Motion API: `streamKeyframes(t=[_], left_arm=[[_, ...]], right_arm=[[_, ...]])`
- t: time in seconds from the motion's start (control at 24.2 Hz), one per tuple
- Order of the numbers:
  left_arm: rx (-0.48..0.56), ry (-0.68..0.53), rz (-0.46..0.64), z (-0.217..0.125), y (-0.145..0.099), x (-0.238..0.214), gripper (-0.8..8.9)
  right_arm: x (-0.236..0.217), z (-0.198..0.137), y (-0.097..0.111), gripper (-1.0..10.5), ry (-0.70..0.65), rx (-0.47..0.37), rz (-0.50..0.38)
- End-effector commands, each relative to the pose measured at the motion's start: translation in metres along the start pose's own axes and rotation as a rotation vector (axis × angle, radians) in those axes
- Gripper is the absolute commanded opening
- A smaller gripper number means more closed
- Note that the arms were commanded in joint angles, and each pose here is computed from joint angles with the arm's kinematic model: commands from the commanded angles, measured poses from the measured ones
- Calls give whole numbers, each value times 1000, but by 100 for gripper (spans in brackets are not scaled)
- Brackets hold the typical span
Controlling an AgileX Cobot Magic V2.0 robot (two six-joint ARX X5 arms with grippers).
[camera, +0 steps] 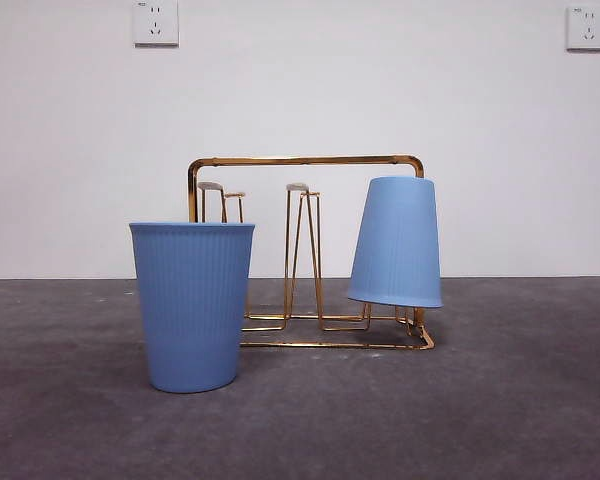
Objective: Pick up cup 1,put cup 1 in the cup rack,pick up cup 2,put cup 2 in the cup rack
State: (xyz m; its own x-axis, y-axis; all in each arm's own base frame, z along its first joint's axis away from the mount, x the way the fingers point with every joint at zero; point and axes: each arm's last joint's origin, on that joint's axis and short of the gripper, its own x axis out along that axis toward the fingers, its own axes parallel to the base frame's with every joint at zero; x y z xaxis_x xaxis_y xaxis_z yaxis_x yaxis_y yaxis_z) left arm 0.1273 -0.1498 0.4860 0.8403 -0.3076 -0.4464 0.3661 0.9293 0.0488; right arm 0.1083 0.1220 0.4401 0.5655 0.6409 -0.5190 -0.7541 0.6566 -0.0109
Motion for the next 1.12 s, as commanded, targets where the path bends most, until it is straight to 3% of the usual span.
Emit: streamKeyframes(t=[0.04, 0.25, 0.37, 0.58, 0.87, 1.12], left_arm=[[-4, -4, 53, -8, 19, -27, 408], [-48, -23, 161, -30, 55, -73, 408], [-117, -79, 141, -49, 75, -100, 408], [-238, -121, 113, -111, 105, -126, 408], [-312, -58, 76, -174, 110, -111, 408], [-294, 10, 95, -188, 101, -91, 408]], right_arm=[[33, 5, 1, 253, 63, 16, 28], [96, 9, 1, 253, 172, 33, 62], [134, 6, 2, 253, 236, 49, 69], [204, -10, 2, 254, 362, 93, 78], [259, -33, 2, 257, 466, 148, 62], [291, -53, 2, 257, 542, 177, 50]])
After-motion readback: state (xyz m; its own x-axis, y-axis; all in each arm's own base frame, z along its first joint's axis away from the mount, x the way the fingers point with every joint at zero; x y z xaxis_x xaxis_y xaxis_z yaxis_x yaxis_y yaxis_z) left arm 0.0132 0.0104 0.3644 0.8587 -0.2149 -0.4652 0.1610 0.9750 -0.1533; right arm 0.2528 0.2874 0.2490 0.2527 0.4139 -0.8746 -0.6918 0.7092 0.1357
